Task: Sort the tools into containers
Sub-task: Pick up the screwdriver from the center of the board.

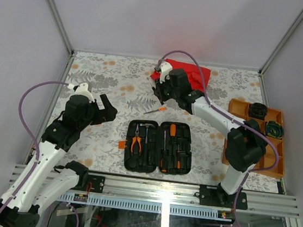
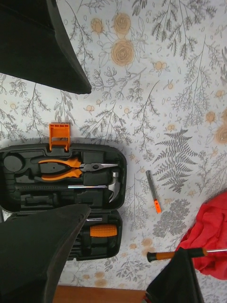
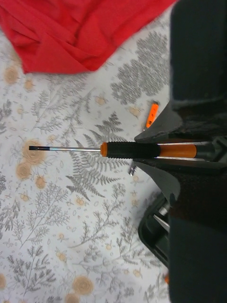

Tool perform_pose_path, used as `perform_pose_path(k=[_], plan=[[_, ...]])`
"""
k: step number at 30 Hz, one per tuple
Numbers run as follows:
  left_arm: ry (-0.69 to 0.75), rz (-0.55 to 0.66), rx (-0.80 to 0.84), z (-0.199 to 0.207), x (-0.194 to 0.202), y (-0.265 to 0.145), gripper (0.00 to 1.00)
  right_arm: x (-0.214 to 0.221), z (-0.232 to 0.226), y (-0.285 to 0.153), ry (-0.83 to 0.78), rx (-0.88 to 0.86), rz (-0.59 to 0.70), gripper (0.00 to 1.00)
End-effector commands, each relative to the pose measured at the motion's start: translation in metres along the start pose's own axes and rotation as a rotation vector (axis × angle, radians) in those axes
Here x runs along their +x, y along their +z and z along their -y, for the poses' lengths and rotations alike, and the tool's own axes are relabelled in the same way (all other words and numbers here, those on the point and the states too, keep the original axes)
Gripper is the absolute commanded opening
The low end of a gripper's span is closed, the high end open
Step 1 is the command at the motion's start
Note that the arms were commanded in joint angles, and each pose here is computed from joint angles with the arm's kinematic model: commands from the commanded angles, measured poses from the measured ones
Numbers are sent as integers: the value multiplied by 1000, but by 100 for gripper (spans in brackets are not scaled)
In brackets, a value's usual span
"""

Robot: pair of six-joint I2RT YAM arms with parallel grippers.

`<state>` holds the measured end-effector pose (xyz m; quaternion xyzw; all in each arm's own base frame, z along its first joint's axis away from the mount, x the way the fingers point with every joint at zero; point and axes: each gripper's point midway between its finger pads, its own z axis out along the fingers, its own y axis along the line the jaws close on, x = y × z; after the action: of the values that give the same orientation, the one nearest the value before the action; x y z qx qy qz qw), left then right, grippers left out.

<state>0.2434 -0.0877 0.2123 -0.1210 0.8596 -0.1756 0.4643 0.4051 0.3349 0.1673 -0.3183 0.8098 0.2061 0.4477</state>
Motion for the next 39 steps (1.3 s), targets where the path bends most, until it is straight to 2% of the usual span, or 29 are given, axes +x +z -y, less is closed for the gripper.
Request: perform_pose_path(k=[1,4,9,18,28,32,39], plan=[[-12,-2,112,24,-5,7,95,-30,-14,-23,212,-35,179,0],[-33,-34,169,36,0,12,92,-26,-31,-38,304,-109,207,0],[-25,-52,237,58,9,14,93,-14,-49,-63,481,-179,233,0],[24,-116,376,110,43,20,94,17,-45,-93,718,-133,286,0],[84,-190,664,180,84,2,91,27,-49,-130,975,-195,426,0],[102,-218,671,188,96,7,89,20,-58,-139,1005,-272,452,0],[80,-211,681,203,96,16,78,10,-77,-153,1038,-416,465,0]])
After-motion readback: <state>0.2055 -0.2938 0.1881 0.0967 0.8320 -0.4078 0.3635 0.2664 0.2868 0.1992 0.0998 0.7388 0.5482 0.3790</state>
